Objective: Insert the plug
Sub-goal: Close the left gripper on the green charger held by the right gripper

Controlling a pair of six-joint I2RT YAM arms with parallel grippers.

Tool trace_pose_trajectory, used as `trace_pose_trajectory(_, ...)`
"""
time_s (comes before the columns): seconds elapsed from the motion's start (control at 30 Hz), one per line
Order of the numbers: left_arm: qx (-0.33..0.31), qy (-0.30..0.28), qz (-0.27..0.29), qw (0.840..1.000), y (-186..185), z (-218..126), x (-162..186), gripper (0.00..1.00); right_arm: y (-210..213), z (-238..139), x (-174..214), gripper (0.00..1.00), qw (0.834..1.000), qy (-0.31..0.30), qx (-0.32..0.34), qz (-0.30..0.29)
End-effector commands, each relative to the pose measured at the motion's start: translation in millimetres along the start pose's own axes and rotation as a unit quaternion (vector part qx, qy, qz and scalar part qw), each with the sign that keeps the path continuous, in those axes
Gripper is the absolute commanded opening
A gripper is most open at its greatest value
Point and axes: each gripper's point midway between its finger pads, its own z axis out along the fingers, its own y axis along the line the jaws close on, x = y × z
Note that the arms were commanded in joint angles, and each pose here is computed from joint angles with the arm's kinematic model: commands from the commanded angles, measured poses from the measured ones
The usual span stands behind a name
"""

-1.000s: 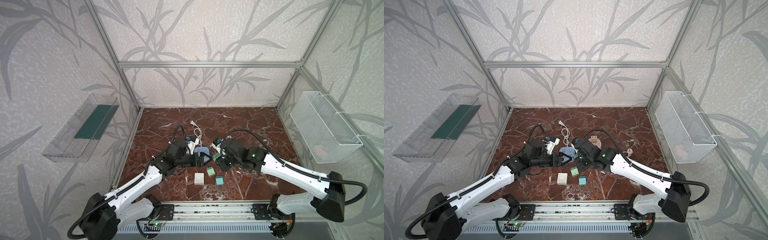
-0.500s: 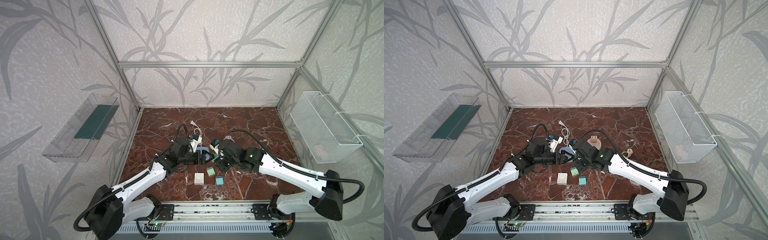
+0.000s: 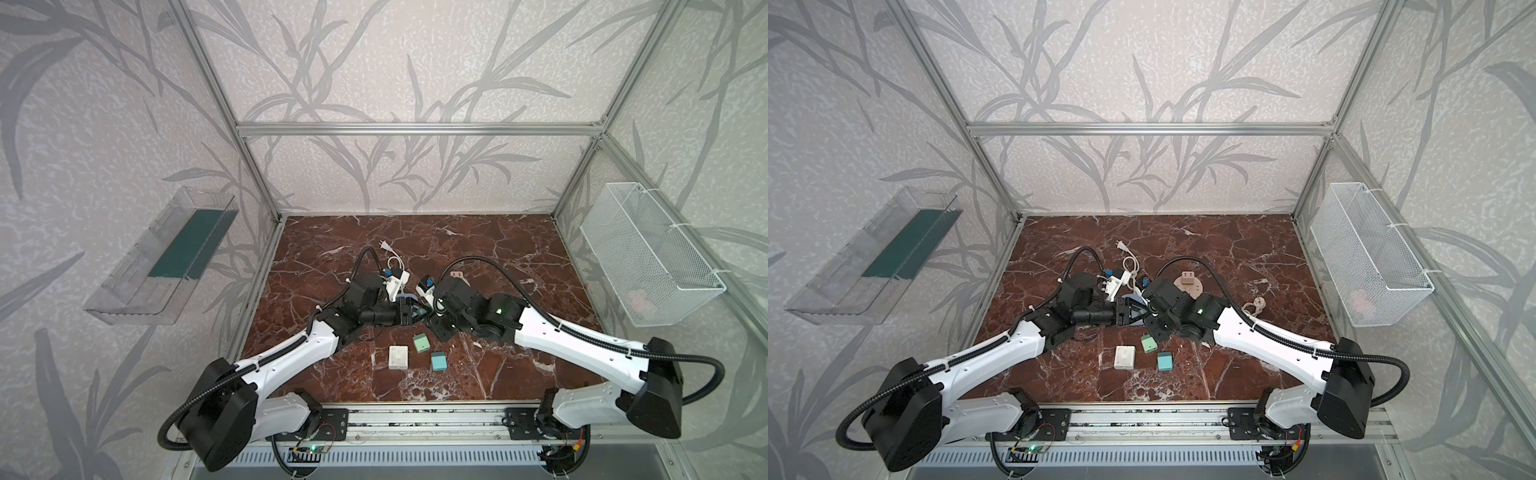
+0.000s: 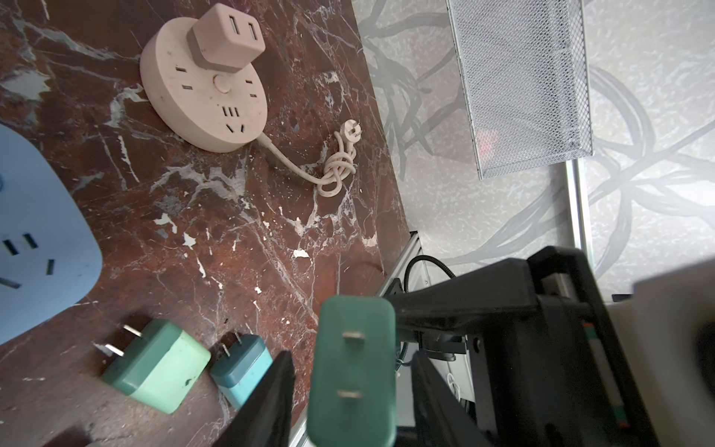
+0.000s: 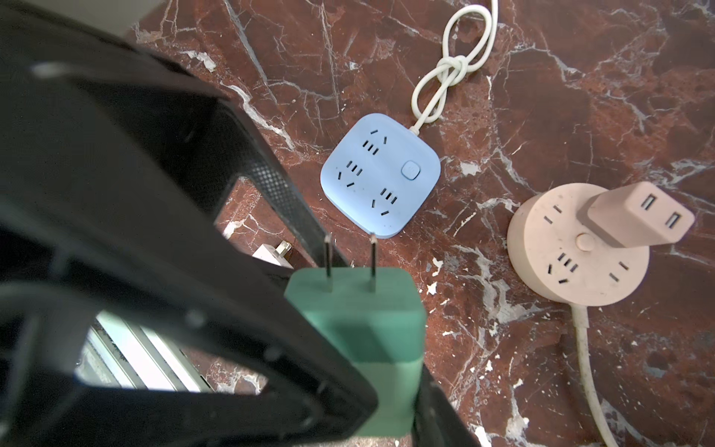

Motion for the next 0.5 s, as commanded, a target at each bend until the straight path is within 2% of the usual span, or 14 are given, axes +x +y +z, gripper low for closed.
trace_pose_trajectory(0.0,0.027,0.003,0.004,1.000,-10.3,1.7,-0.7,0.34,5.0,-3.2,-19.6,0.00,1.000,-0.027,-0.003,-0.005)
trace_pose_trajectory(0.1,0.026,0.003,0.004,1.000,-9.5,1.9,0.1,0.21,5.5,-2.8,-22.0,0.00,1.000,-0.030,-0.003,-0.004)
trace_pose_trajectory(0.2,0.025,0.003,0.002,1.000,-7.6,2.2,0.0,0.01,5.0,-2.6,-23.8,0.00,0.999,-0.034,-0.001,-0.002)
trace_pose_trajectory(0.33,0.026,0.001,0.001,1.000,-6.8,3.3,0.0,0.00,3.0,-3.9,-26.8,0.01,0.999,-0.040,0.004,0.000)
trace_pose_trajectory(0.37,0.026,0.002,0.000,1.000,-6.6,3.3,0.4,0.00,2.8,-3.7,-27.2,0.05,0.999,-0.040,0.004,0.000)
trace_pose_trajectory(0.47,0.031,-0.004,-0.004,1.000,-8.7,2.4,-1.5,0.00,0.4,-2.3,-28.4,0.40,0.999,-0.039,0.011,0.005)
